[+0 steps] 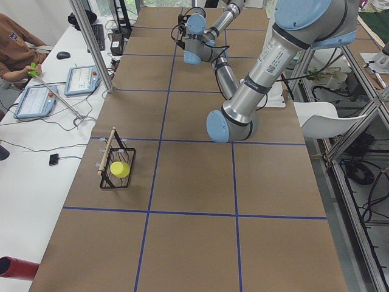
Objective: Left arm grabs green cup and hands to right arm on tray
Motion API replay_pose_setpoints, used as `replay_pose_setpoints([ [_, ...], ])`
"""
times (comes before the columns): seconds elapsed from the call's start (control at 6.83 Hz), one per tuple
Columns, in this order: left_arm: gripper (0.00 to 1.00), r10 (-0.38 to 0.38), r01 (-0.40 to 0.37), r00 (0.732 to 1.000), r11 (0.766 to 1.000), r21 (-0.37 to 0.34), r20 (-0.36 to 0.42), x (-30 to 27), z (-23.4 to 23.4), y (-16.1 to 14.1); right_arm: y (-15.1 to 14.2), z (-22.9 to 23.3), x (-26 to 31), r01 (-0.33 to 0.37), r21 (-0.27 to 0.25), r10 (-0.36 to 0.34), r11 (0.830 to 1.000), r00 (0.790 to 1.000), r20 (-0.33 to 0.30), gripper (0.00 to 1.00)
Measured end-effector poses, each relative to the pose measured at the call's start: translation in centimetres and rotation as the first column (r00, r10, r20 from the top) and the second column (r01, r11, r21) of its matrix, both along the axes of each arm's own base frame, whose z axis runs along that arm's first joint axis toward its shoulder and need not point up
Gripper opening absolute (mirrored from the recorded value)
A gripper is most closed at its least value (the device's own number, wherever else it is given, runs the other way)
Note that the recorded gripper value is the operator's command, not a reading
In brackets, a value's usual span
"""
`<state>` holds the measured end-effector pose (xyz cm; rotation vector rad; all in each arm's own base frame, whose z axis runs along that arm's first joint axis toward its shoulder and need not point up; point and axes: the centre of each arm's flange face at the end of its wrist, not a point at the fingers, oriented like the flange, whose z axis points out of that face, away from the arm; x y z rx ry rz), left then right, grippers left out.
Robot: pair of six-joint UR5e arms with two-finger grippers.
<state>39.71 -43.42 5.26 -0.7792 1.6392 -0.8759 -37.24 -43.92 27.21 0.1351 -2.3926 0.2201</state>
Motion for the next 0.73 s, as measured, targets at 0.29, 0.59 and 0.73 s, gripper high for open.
replay_pose_setpoints([
  [0.29,1.00,0.000,0.000,1.000,1.000,0.011,-0.011,0.09,0.33,-0.09,0.03,0.14,-0.01,0.000,-0.003,0.000,1.000,1.000,-0.001,0.00],
  [0.59,1.00,0.000,0.000,1.000,1.000,0.011,-0.010,0.20,0.51,-0.18,-0.01,0.56,0.06,-0.005,-0.012,0.005,1.000,1.000,-0.005,0.00],
  [0.73,1.00,0.000,0.000,1.000,1.000,0.010,-0.010,0.20,0.55,-0.18,-0.13,1.03,0.25,-0.012,-0.020,0.012,1.000,1.000,-0.009,0.00],
])
